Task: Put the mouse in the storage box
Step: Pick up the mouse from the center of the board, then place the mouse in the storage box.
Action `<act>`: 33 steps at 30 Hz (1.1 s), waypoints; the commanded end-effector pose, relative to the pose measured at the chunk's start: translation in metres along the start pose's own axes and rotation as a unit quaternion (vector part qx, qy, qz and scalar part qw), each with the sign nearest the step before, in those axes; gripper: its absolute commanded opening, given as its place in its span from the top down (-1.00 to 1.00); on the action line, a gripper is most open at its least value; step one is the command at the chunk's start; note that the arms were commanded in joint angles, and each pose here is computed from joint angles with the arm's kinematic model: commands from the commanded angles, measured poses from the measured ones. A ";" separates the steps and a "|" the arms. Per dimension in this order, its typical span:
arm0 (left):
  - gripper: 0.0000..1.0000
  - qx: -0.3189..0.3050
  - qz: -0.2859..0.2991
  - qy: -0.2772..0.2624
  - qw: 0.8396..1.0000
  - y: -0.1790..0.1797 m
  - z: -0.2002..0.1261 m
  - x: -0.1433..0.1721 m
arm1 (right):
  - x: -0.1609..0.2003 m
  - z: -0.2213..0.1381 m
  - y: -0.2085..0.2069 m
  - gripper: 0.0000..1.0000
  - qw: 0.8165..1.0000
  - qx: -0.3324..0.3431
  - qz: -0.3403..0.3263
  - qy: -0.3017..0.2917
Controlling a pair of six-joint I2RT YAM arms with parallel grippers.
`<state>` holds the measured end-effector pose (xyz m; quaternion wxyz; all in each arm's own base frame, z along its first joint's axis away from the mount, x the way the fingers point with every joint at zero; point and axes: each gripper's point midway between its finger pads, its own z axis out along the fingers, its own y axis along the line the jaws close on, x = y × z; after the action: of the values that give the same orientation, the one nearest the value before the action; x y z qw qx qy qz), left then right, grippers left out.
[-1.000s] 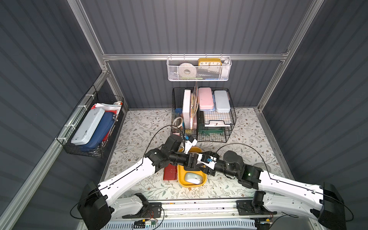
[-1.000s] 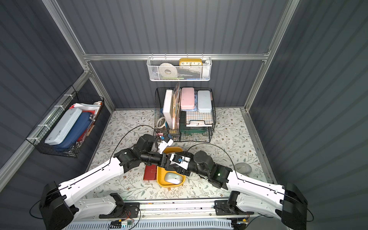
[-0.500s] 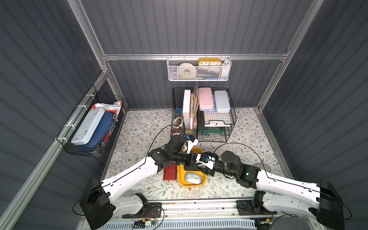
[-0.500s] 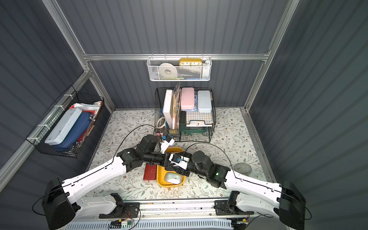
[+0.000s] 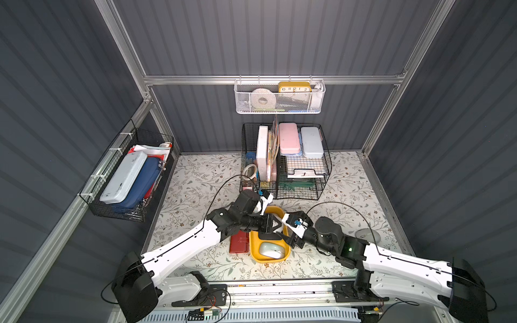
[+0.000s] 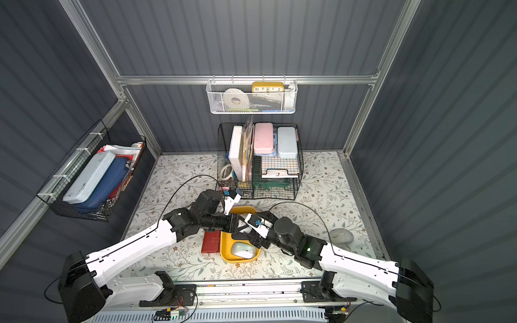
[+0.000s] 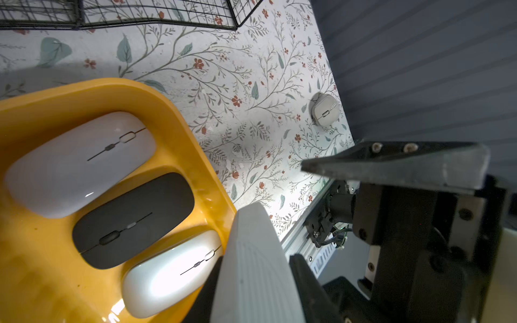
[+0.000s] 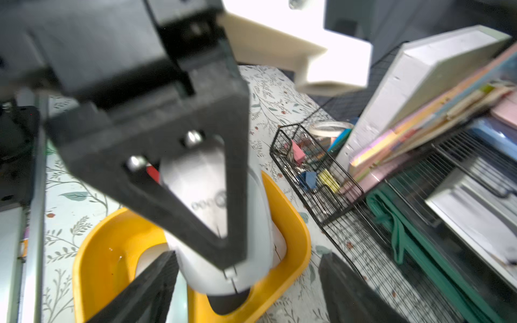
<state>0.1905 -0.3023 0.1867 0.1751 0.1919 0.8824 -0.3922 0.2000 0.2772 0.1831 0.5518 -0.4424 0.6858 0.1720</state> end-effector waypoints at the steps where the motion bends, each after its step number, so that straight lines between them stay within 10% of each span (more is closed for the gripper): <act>1: 0.83 -0.028 -0.019 -0.003 0.999 0.016 0.000 0.001 | 0.014 -0.007 -0.021 -0.71 0.997 0.065 0.049 -0.009; 33: 0.73 -0.073 -0.114 0.018 0.991 0.094 0.077 -0.025 | 0.025 -0.031 -0.046 -0.73 0.986 0.131 0.089 -0.047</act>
<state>0.2558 -0.3005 0.0835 0.1158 0.0934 0.9329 -0.3279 0.2160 0.2208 0.1750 0.6094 -0.3095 0.7155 0.1445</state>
